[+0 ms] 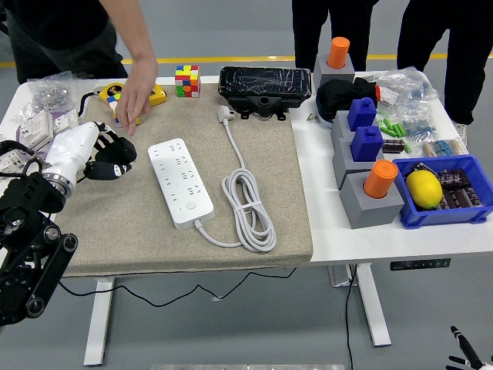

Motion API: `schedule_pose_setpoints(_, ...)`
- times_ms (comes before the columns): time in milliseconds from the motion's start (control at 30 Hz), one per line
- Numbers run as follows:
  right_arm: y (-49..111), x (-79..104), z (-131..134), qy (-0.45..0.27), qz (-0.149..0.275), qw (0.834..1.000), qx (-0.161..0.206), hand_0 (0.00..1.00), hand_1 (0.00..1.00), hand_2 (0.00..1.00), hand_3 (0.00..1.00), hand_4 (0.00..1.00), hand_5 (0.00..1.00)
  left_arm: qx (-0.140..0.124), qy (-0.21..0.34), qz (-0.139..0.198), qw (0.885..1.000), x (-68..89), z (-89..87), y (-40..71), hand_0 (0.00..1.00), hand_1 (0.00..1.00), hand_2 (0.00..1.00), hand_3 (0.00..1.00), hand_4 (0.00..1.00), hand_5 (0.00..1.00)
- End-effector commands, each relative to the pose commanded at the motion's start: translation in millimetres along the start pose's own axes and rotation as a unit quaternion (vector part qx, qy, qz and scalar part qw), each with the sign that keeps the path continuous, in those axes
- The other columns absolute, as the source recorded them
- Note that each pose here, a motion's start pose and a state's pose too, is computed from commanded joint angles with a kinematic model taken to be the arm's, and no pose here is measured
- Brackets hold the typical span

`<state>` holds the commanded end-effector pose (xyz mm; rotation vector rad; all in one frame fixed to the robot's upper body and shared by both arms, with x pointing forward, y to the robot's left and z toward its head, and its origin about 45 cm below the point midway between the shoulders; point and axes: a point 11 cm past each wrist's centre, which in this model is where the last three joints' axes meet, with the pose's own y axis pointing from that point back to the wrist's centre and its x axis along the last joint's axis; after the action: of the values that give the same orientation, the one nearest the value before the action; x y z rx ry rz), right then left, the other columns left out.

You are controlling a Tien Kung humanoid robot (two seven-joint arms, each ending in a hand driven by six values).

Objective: Pick up the plug,place it near the board,insert it into the board,press the button

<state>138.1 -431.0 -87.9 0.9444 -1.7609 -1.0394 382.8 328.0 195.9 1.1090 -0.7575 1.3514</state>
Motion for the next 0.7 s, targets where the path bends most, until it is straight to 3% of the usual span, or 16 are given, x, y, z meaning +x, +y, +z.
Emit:
schedule_pose_setpoints(400,-0.1,-0.5,2.0,0.001,0.000,1.000,-0.002,0.779,0.728,0.712,0.733,0.998,0.939,0.014,0.002,-0.034,0.999,-23.8,-14.2,4.9,0.371,0.534,0.529,0.527,0.810,0.124)
schedule_pose_setpoints(500,-0.3,1.0,3.2,0.002,0.002,1.000,-0.004,0.779,0.728,0.712,0.733,0.998,0.939,0.016,-0.005,-0.057,0.998,-32.7,-16.0,6.3,0.371,0.534,0.529,0.527,0.810,0.124)
schedule_pose_setpoints(700,-0.4,0.9,4.5,0.002,0.002,1.000,-0.005,0.779,0.728,0.712,0.733,0.998,0.939,0.018,-0.006,-0.063,0.998,-34.5,-18.0,6.4,0.400,0.548,0.554,0.542,0.818,0.127)
